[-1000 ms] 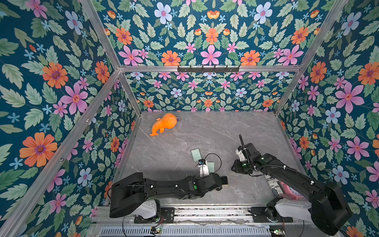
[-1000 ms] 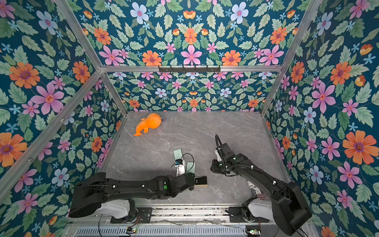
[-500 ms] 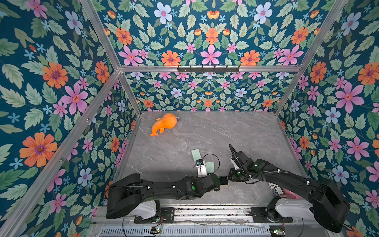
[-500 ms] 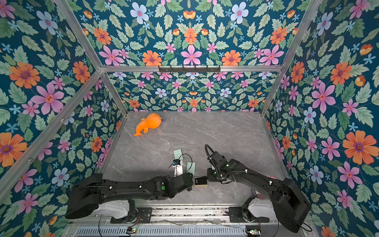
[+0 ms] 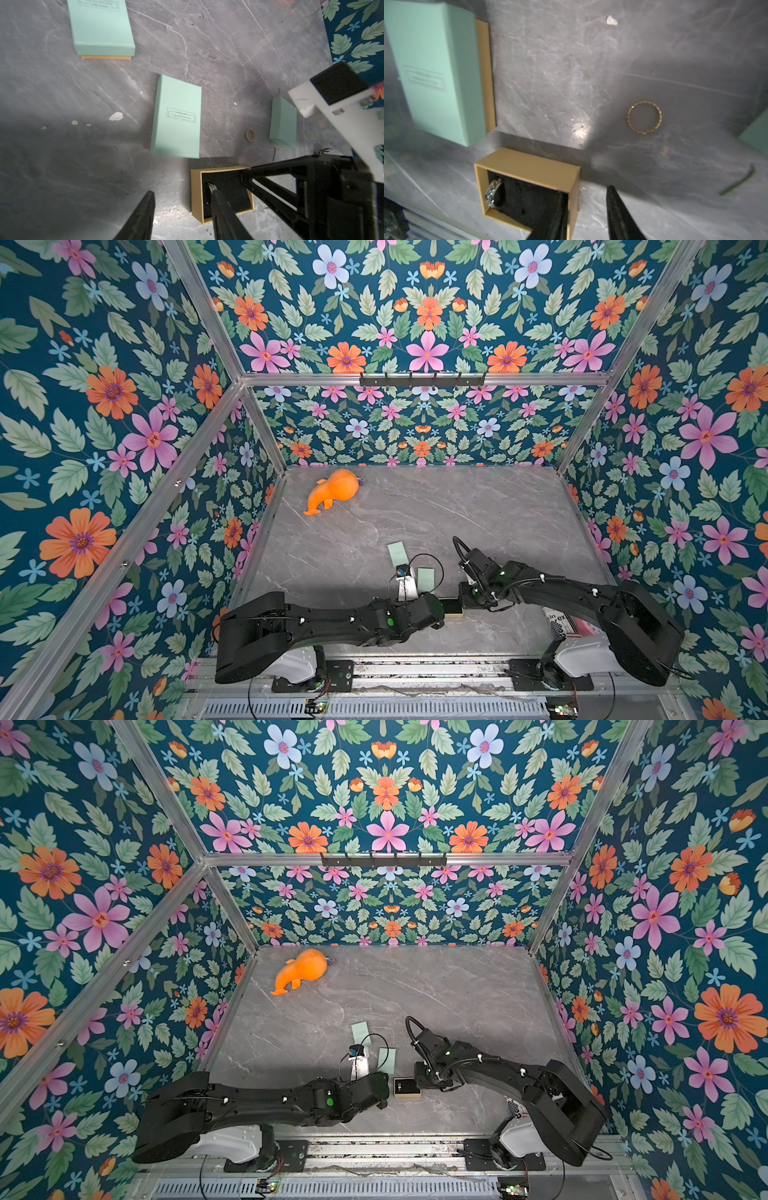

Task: Take the rings out of the lift-off lid box
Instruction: Adjust the jewelry box at the center of the board, then take out the ring from the jewelry box.

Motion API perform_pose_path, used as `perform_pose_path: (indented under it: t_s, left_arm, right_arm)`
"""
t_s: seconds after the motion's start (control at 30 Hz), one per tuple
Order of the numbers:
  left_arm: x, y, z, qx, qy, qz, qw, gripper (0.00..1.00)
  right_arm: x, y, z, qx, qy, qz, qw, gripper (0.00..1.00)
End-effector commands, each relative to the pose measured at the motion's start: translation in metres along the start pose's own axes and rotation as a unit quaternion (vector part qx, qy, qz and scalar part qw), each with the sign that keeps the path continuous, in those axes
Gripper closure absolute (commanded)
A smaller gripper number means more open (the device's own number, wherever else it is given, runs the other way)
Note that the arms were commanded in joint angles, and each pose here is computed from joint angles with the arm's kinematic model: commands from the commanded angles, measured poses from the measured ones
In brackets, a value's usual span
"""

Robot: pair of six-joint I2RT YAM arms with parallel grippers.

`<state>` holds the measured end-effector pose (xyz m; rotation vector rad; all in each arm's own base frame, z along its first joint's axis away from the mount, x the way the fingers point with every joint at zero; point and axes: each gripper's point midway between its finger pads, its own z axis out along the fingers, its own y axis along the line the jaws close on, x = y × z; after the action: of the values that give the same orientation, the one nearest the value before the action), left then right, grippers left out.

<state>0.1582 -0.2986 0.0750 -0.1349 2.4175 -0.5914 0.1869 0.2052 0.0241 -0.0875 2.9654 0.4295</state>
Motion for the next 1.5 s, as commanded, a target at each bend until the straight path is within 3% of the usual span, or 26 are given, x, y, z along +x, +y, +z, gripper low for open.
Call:
perform_pose_path:
  t_s: [0.0,0.1,0.47,0.87,1.47]
  left_arm:
    - [-0.002,-0.002,0.001,0.004,-0.006,-0.005,1.000,0.52]
    - [-0.001,-0.002,0.002,0.004,-0.004,-0.004,1.000,0.52]
    - [-0.005,0.005,-0.004,0.012,-0.015,-0.014,1.000,0.52]
    - [-0.005,0.018,-0.009,0.027,-0.021,-0.034,0.999,0.52]
    - [-0.001,0.027,-0.010,0.030,-0.018,-0.039,0.999,0.53]
  right_arm:
    - [-0.004,-0.006,0.003,0.031,-0.007,0.004,0.999,0.65]
    - [-0.010,-0.009,-0.004,0.049,-0.021,0.002,0.999,0.66]
    - [-0.014,0.025,-0.049,0.013,-0.050,-0.034,0.998,0.66]
    - [0.009,0.072,-0.017,0.017,-0.005,-0.091,0.996,0.66]
    - [0.007,0.067,-0.002,0.037,-0.004,-0.074,0.997,0.75]
